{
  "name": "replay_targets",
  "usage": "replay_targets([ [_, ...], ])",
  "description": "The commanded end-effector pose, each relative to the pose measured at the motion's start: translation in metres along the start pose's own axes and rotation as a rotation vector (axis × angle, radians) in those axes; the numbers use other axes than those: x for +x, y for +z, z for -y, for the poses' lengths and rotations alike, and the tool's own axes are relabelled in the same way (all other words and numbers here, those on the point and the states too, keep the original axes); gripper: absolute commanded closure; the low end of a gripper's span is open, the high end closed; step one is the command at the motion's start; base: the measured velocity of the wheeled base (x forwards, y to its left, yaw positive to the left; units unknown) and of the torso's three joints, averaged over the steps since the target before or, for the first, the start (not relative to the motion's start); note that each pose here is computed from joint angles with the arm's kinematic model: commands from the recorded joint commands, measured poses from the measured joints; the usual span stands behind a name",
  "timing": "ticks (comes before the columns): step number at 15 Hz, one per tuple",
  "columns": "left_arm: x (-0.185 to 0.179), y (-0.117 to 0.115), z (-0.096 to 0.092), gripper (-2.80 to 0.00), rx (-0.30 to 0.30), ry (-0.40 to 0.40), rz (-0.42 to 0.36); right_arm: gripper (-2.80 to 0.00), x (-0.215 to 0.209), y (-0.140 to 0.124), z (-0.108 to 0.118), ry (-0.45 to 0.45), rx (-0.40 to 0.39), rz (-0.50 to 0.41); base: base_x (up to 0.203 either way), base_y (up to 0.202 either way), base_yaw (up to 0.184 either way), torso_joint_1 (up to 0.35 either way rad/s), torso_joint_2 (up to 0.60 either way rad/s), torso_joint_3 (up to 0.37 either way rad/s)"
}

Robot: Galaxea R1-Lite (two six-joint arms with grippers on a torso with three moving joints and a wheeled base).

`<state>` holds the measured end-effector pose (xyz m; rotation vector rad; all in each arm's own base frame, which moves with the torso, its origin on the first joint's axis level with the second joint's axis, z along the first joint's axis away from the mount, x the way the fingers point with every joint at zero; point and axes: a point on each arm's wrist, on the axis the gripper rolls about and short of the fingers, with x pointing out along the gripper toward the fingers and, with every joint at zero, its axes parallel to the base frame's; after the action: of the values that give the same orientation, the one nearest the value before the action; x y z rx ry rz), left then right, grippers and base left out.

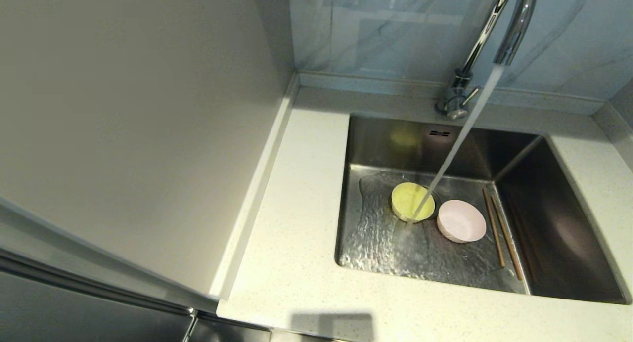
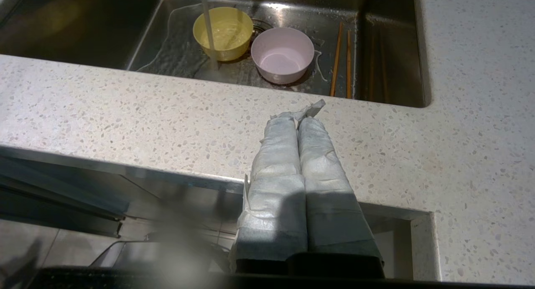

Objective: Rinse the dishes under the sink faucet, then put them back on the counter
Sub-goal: Wait for the water to rinse the bowl

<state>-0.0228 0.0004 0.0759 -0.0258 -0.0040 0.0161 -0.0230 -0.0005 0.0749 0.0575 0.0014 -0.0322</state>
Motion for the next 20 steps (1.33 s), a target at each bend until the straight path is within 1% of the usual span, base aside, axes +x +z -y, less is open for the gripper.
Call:
replay_targets([
  [1,-0.0002,0.0000,0.0000,0.00,0.000,0.001,0.004,0.00,0.0002,0.0001,0.0000,0.000,0.001,-0.002,0.000,0.000,0.000,0.000,0.00,0.000],
  [20,-0.0002,0.0000,0.0000,0.00,0.000,0.001,0.004,0.00,0.0002,0.0001,0.0000,-0.001,0.000,-0.002,0.000,0.000,0.000,0.000,0.00,0.000],
])
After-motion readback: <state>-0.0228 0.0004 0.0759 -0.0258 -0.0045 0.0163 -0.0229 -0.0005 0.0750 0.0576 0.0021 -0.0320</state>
